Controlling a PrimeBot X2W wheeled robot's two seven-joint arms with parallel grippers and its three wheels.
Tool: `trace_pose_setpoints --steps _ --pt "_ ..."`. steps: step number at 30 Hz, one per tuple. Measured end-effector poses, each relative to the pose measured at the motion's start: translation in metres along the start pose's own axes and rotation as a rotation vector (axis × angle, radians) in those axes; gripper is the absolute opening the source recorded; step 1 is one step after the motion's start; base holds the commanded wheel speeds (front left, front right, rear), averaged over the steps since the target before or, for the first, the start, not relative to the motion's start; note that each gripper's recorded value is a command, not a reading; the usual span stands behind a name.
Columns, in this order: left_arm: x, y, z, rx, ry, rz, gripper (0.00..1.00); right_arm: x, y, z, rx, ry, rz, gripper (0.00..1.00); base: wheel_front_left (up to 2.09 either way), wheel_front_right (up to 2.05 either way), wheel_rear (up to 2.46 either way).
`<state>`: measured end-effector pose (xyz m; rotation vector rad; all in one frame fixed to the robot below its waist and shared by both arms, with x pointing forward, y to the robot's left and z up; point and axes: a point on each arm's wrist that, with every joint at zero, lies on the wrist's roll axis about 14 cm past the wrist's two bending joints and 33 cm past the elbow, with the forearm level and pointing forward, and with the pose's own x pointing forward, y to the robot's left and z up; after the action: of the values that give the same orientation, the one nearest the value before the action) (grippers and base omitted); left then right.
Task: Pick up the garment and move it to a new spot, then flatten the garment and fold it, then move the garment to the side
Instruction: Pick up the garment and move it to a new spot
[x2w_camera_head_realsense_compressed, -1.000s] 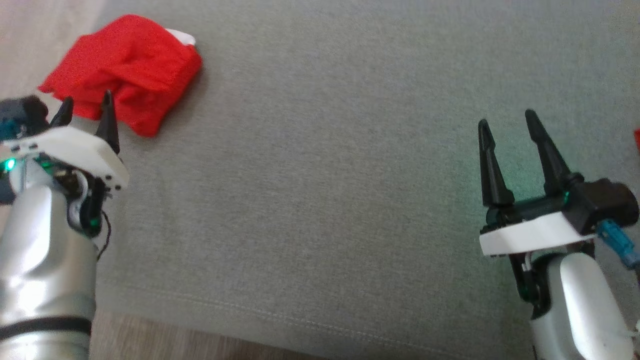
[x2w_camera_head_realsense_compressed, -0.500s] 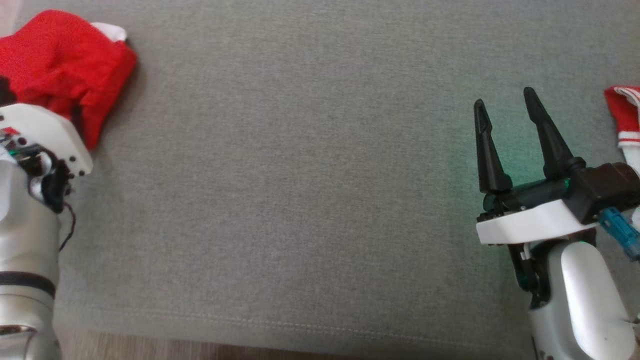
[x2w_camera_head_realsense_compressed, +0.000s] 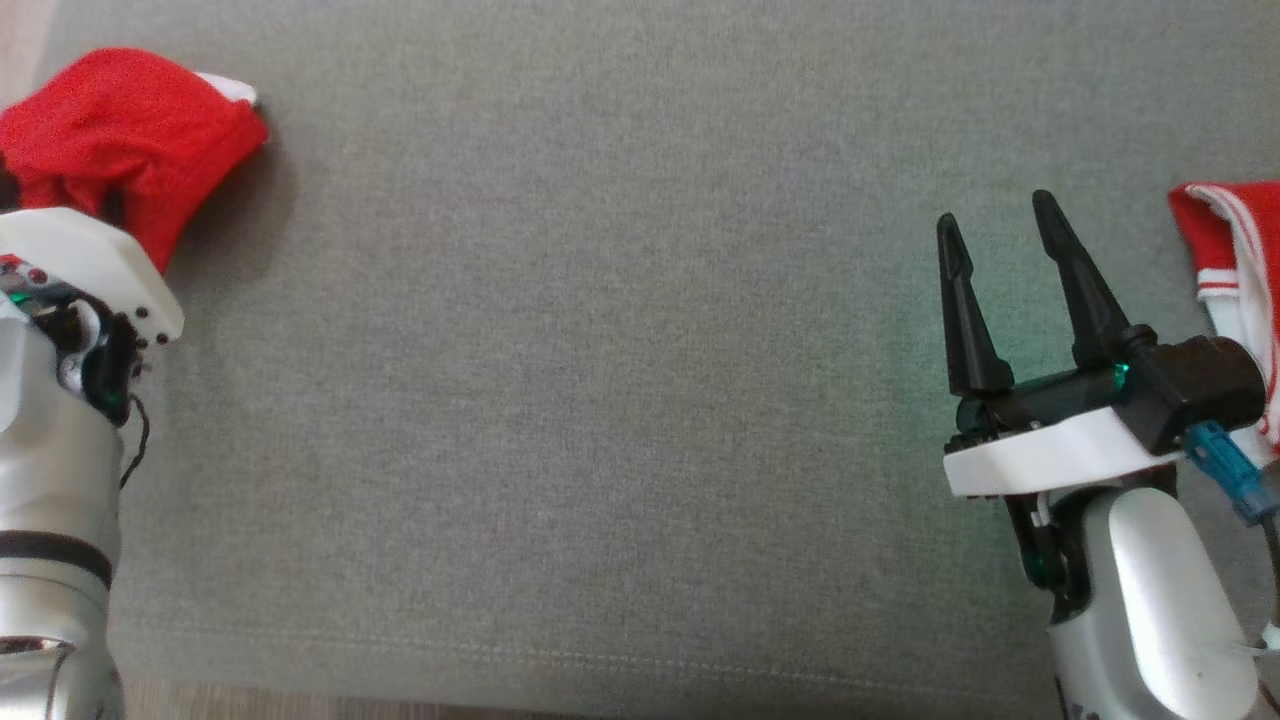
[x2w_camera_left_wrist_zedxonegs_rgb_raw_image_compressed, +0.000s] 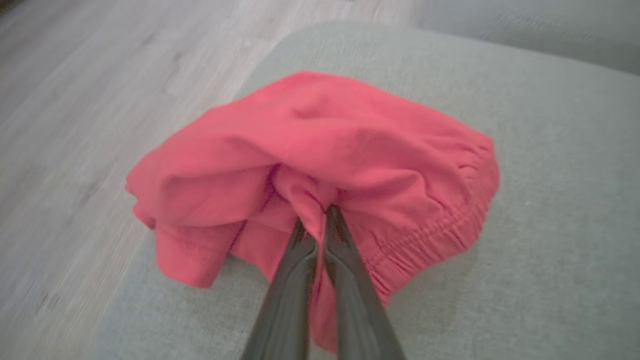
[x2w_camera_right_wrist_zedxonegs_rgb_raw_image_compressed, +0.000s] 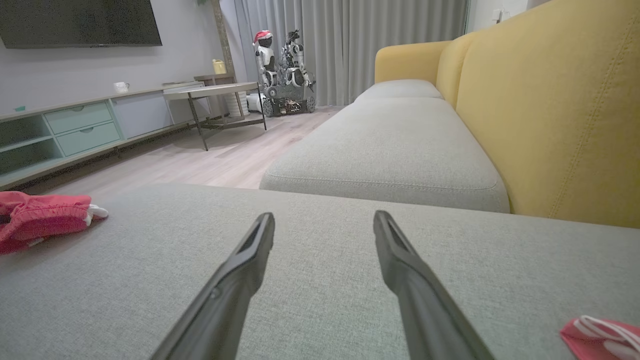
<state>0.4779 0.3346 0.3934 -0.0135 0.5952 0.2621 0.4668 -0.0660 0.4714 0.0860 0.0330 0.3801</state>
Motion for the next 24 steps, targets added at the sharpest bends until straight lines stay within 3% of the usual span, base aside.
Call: trace_pose_setpoints --steps 5,14,24 --pt "-0.015 -0.014 0.045 0.007 -0.193 -0.056 0.00 -0.006 0.003 0.015 0.006 -0.039 0.001 1.00 0.00 0.00 0.00" --pt "-0.063 -0.076 0.118 -0.034 -0.496 -0.232 0.00 -0.024 0.002 0.045 0.018 -0.118 -0.022 1.00 0.00 0.00 0.00" --pt "-0.111 -0.141 0.125 -0.073 -0.570 -0.438 0.00 -0.049 -0.013 0.050 0.029 -0.138 -0.084 1.00 0.00 0.00 0.00"
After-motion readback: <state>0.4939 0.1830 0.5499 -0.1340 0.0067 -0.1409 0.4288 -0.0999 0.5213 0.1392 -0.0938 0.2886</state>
